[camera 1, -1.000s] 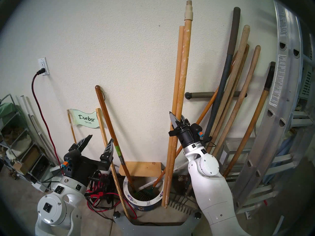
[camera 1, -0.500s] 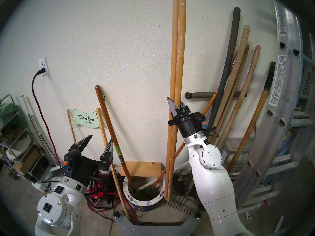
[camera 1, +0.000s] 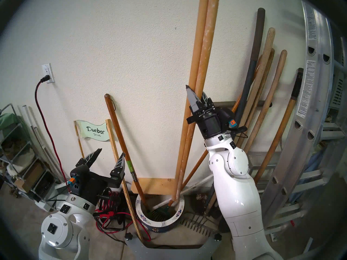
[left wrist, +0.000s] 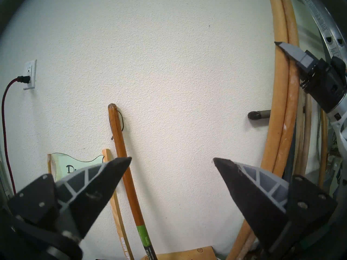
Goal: Put wooden sticks into the pot
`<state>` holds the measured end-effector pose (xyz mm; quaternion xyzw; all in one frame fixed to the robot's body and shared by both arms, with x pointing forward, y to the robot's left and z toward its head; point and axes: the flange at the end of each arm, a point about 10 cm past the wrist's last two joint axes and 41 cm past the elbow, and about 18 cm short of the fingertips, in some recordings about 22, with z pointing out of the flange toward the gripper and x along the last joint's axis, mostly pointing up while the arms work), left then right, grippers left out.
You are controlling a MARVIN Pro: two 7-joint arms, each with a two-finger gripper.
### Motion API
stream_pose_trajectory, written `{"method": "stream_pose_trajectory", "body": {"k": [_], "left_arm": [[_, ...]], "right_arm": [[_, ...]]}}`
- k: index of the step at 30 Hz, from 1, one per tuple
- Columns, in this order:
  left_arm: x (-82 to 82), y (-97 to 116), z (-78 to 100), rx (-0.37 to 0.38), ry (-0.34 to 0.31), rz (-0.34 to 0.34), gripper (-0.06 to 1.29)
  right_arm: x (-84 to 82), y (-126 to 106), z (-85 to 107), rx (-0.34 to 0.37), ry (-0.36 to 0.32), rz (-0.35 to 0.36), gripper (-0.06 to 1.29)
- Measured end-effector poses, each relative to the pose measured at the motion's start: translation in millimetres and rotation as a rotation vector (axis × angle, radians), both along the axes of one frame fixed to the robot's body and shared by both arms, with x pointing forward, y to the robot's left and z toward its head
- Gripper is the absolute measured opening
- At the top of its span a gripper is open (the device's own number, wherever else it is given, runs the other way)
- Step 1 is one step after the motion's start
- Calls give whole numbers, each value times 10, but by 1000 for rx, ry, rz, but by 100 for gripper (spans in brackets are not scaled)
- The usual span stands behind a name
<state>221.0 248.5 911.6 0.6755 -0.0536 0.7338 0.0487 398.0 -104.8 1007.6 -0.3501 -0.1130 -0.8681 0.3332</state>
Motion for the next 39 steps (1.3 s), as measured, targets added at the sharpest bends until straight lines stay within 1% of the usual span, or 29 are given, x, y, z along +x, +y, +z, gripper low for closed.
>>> {"method": "stream_pose_trajectory", "body": {"k": [1,3,8,13,16,18,21,22,24,28,30,33,34,35,39], "left_arm": [[0,0,0,0,0,0,126],[0,0,0,0,0,0,126],[0,0,0,0,0,0,126],[0,1,0,0,0,-1,126],[0,1,0,0,0,-1,126],[0,1,0,0,0,-1,126],[0,2,0,0,0,-1,126],[0,2,0,0,0,-1,126],[0,1,0,0,0,-1,126],[0,1,0,0,0,0,126],[1,2,0,0,0,0,126],[1,3,0,1,0,2,126],[1,3,-1,2,0,3,126],[1,4,-1,2,0,3,126],[1,5,-2,5,1,7,126]], "right_arm": [[-9,0,19,3,-4,3,27],[-63,0,125,19,-20,21,27],[-145,1,248,36,-22,53,27],[-243,19,294,40,12,96,27],[-308,34,288,37,52,123,27],[-347,42,273,34,86,140,27],[-414,44,231,27,160,163,27],[-420,44,226,27,168,166,27],[-465,42,182,23,231,179,27],[-519,27,130,21,312,188,27],[-554,8,98,16,370,189,27],[-590,-15,63,4,432,183,27],[-614,-21,47,-5,466,180,27],[-622,-22,43,-8,477,179,27],[-687,0,13,-49,566,160,27]]}}
